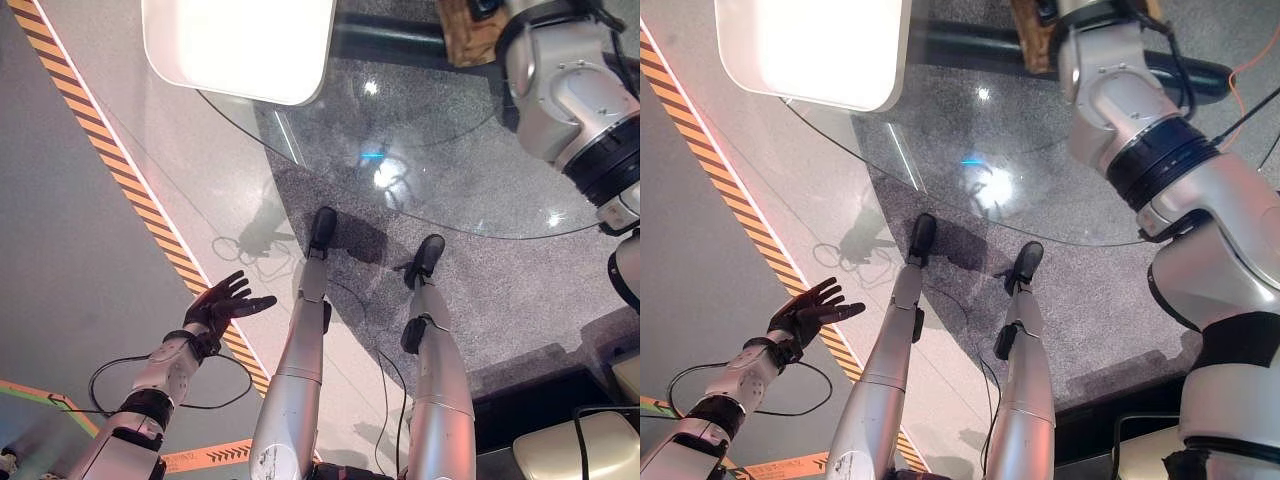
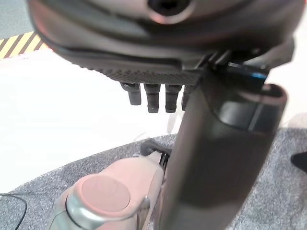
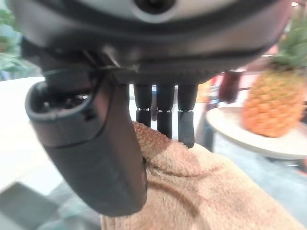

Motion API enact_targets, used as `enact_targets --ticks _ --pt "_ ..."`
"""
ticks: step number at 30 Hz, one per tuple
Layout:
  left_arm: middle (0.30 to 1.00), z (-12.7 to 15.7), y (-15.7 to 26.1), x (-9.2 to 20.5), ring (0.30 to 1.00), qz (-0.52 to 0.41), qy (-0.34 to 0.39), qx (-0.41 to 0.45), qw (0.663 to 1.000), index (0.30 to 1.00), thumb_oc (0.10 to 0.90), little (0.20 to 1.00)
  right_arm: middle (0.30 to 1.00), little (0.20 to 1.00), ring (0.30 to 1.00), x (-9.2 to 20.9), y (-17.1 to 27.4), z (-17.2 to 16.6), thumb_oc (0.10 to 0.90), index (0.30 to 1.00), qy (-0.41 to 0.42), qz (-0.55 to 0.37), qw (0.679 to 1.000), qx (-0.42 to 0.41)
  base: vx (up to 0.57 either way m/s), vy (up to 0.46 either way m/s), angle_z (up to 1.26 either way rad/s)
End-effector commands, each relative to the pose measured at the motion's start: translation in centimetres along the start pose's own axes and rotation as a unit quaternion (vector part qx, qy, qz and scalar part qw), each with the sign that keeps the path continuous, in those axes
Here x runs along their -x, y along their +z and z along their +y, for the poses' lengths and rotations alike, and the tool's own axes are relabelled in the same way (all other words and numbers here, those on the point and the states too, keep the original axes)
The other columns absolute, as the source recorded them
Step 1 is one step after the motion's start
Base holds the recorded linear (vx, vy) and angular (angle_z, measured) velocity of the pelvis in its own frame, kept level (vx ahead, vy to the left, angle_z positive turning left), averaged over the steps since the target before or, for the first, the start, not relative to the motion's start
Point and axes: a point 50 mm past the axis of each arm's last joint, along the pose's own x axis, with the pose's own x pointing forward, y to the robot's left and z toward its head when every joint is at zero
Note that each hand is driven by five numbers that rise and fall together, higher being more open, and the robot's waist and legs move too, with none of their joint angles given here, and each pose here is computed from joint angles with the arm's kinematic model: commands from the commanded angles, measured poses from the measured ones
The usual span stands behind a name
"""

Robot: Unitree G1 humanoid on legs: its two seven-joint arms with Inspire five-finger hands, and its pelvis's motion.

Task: Wipe the table with a cloth and put it in the basket.

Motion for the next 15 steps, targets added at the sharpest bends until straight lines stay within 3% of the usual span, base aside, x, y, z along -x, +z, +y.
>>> enact_targets --ticks 1,10,15 --pt "0.9 1.8 -2.1 1.3 0.9 0.027 0.039 -0.016 0.999 0.9 0.8 0.9 0.3 0.2 0.3 -0.6 3.2 -5.0 0.1 0.3 -0.1 -0.078 0.992 0.027 0.0 -0.009 0.03" --pt "0.9 2.1 -1.4 1.3 0.9 0.012 0.048 -0.014 0.999 0.9 0.8 0.9 0.3 0.2 0.3 0.4 5.8 -5.7 0.1 0.3 -0.102 -0.127 0.987 -0.009 -0.01 0.006 0.0" --pt "0.9 2.4 -1.1 1.3 0.9 0.001 0.056 -0.013 0.998 0.9 0.8 0.9 0.3 0.2 0.3 0.9 6.4 -4.5 0.1 0.3 -0.082 -0.124 0.989 -0.024 0.0 -0.005 0.0"
